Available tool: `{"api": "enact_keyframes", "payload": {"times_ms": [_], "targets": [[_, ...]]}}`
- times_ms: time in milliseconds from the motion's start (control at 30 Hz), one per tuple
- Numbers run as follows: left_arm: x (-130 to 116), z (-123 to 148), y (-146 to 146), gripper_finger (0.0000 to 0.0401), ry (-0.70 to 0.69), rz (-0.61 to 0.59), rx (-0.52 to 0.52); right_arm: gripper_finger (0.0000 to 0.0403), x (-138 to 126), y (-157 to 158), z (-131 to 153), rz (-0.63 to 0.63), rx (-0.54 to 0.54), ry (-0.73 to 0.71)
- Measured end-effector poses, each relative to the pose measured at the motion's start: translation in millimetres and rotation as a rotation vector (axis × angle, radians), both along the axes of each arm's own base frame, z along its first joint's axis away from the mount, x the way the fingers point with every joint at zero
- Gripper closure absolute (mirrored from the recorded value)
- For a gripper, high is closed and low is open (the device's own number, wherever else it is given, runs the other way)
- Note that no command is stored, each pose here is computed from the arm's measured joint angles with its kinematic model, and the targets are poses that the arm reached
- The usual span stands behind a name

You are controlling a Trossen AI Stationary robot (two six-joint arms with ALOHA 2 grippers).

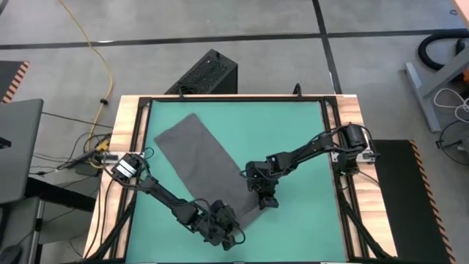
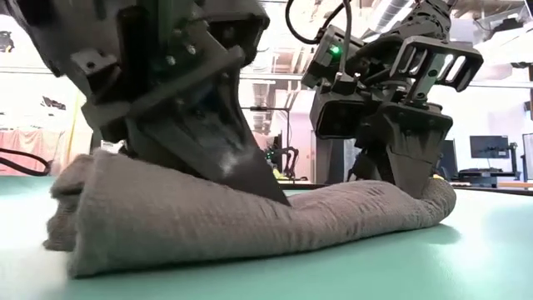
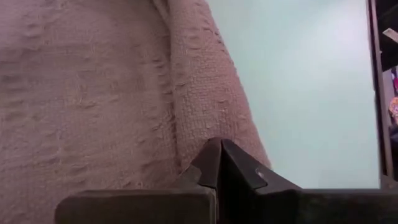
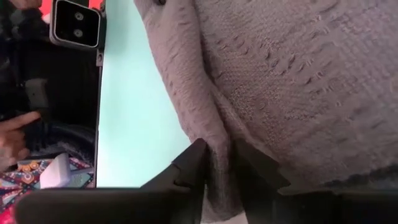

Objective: Roll towel
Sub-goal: Roll the black towel

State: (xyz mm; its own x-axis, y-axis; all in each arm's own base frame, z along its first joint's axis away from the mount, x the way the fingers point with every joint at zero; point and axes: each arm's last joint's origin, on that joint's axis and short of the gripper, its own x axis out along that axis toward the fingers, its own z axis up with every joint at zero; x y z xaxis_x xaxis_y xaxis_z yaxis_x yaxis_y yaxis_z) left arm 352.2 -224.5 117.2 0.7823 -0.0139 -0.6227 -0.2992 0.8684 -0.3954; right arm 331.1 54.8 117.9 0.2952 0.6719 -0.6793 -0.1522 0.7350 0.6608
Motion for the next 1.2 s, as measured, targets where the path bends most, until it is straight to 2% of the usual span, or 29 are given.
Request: {"api": "enact_keyframes", "payload": {"times_ms": [200, 400, 567, 700, 800, 867, 933, 1200], "targets": [[-6.1, -1.7, -1.4, 0.0401, 0.022, 0.041, 0.04, 0.0238, -0.4, -4.9, 25.3, 0.022, -0.008, -0.046], [-12.4, -3.8, -6.3, 0.0401, 0.037, 0.075, 0.031, 0.0208, -11.4, -14.6, 62.6, 0.037, -0.048, -0.163], [-17.5, -4.1, -11.5, 0.0401, 0.021, 0.113, 0.037, 0.0203, -28.6, 14.7, 74.1, 0.189, -0.228, -0.339], [-18.8, -4.6, -12.0, 0.0401, 0.02, 0.131, 0.037, 0.0206, -45.4, 53.2, 62.8, 0.373, -0.479, -0.486], [-18.8, -4.7, -12.2, 0.0401, 0.023, 0.129, 0.031, 0.0209, -52.2, 76.4, 61.3, 0.393, -0.676, -0.601], [-18.9, -4.7, -12.3, 0.0401, 0.025, 0.128, 0.026, 0.0209, -55.9, 87.0, 61.2, 0.375, -0.765, -0.652], [-18.9, -4.8, -12.5, 0.0401, 0.028, 0.124, 0.021, 0.0208, -59.5, 95.2, 61.6, 0.374, -0.803, -0.682], [-18.9, -5.1, -12.4, 0.0401, 0.03, 0.128, 0.012, 0.0214, -62.7, 96.0, 51.4, 0.334, -0.801, -0.673]]}}
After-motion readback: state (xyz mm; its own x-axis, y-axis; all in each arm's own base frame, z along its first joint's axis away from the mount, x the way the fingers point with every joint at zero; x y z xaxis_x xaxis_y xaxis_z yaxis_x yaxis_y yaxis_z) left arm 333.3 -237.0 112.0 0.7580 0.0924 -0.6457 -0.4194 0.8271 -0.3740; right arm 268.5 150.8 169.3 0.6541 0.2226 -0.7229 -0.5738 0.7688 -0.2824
